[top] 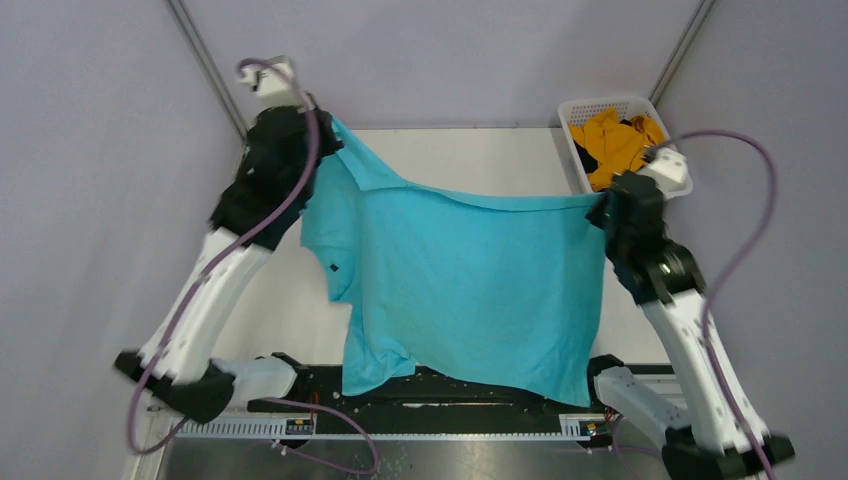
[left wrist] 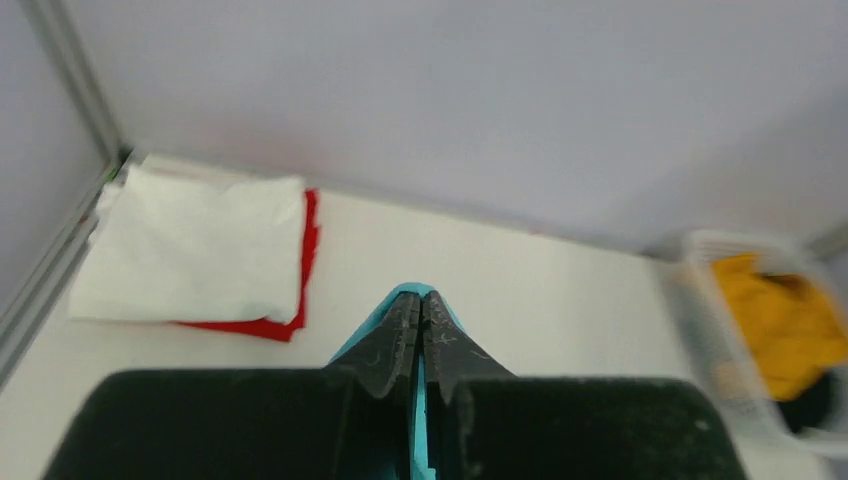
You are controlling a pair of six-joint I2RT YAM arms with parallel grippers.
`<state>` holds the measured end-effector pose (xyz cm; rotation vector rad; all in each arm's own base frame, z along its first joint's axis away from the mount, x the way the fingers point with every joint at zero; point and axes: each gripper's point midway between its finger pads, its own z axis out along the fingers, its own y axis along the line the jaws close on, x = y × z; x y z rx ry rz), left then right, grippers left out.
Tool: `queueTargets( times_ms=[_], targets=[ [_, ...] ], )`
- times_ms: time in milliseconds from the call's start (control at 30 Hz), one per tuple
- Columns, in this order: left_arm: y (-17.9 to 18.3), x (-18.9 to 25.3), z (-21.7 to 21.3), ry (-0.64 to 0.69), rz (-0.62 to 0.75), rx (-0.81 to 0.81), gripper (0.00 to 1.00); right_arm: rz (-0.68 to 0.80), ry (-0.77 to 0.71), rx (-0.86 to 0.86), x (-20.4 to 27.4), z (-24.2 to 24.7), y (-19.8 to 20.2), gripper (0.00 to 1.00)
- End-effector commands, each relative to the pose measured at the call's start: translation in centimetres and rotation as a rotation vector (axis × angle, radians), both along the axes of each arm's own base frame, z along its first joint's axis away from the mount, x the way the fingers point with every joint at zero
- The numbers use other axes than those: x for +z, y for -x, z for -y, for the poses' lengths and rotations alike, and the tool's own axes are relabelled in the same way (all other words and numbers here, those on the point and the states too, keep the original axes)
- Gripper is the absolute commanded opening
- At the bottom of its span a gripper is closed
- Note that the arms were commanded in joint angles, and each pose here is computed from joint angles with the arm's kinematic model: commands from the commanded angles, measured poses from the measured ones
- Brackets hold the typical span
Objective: Fold and stack the t-shirts
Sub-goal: Flatten out the tshirt
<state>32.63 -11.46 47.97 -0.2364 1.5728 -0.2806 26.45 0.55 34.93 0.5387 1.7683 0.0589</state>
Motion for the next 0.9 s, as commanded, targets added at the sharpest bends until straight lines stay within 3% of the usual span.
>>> queueTargets(
  times_ms=[0,167,233,267,333,400,433,467,567,767,867],
  targets=[
    [-10.5,-9.4,-0.8,-0.044,-0.166,0.118,0.0,-0.136,0.075,-0.108,-7.4,0.8,-6.4,0.0],
    [-21.5,-19.7,2.1,-0.116,-0.346,0.049,0.0,-0.288,0.025,-0.035,-14.7,-0.5,-15.0,0.01],
    [-25.2,-22.1,3.6,-0.145,-0.385,0.024,0.16,-0.298,0.041,-0.017,-15.2,-0.8,-18.6,0.13],
    [-27.0,-25.2,4.6,-0.17,-0.435,0.0,0.29,-0.315,0.058,0.003,-15.8,-1.1,-20.0,0.3],
    [-29.2,-26.3,5.8,-0.184,-0.453,-0.033,0.46,-0.357,0.063,0.055,-16.2,-2.1,-21.7,0.69],
    [-29.8,-25.8,6.3,-0.174,-0.456,-0.045,0.79,-0.377,0.047,0.112,-16.5,-3.1,-22.3,0.97],
    [-29.5,-26.1,6.3,-0.173,-0.466,-0.049,0.95,-0.365,0.039,0.136,-16.1,-3.5,-22.2,0.99],
    [-28.9,-26.4,6.3,-0.17,-0.476,-0.057,0.98,-0.352,0.027,0.149,-15.9,-3.9,-22.0,0.99],
    [-26.4,-26.1,6.0,-0.135,-0.476,-0.071,0.99,-0.336,-0.013,0.189,-15.6,-4.6,-20.4,0.99],
    [-18.4,-27.6,5.0,-0.019,-0.605,-0.081,0.99,-0.375,-0.126,0.252,-17.6,-6.1,-14.3,1.0],
    [-15.3,-28.1,6.2,0.029,-0.63,-0.186,0.99,-0.404,-0.17,0.298,-19.0,-6.9,-11.8,0.99]
  ],
)
